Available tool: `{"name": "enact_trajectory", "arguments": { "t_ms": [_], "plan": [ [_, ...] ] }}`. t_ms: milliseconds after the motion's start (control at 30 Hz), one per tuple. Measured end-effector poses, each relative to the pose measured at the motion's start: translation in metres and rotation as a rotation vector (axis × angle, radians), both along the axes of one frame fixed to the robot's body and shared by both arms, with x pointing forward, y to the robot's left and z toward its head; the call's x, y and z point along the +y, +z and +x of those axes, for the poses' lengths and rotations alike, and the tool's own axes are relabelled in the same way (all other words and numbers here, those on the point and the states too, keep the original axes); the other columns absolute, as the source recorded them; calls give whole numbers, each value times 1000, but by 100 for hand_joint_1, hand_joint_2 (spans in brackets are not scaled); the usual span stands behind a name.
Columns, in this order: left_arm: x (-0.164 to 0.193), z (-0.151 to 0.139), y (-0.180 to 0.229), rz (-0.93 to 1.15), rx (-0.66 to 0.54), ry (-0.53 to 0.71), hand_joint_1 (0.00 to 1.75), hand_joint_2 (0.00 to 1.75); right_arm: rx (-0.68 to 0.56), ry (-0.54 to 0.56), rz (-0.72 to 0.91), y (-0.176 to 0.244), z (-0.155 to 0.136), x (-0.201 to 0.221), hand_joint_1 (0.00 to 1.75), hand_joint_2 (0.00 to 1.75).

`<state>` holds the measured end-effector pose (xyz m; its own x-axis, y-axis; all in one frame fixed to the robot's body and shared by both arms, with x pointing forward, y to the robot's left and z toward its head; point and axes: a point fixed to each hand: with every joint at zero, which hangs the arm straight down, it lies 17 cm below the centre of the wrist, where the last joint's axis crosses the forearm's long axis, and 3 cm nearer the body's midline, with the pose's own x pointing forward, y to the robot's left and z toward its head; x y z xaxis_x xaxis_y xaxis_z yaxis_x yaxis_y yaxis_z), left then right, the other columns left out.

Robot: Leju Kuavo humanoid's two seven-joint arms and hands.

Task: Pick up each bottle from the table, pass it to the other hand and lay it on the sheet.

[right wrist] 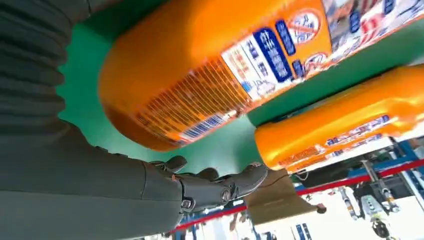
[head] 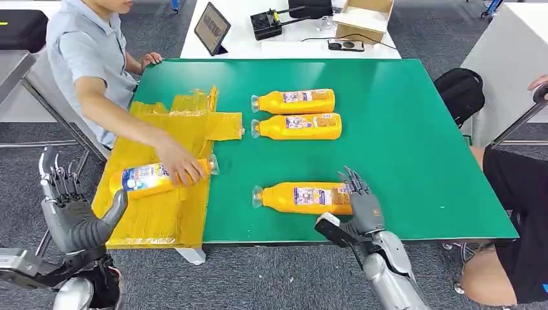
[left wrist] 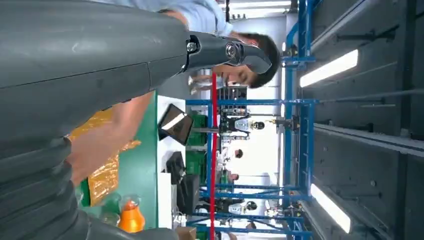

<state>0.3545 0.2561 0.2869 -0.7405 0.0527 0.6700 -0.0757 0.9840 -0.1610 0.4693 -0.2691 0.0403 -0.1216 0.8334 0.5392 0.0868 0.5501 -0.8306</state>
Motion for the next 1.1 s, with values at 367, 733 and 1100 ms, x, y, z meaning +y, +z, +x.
{"name": "enact_trajectory", "arguments": {
  "t_ms": [367,733,1100],
  "plan": [
    [-13,10,-7,-12,36,-50,0,175,90,20,-18,-5,27,5,0,175],
    [-24,26,-26,-33,135,-121,0,175,322,17,-73,-39,46,5,0,175],
    [-32,31,-32,-61,164,-187,0,175,396,65,-84,-45,54,10,175,175]
  ]
}}
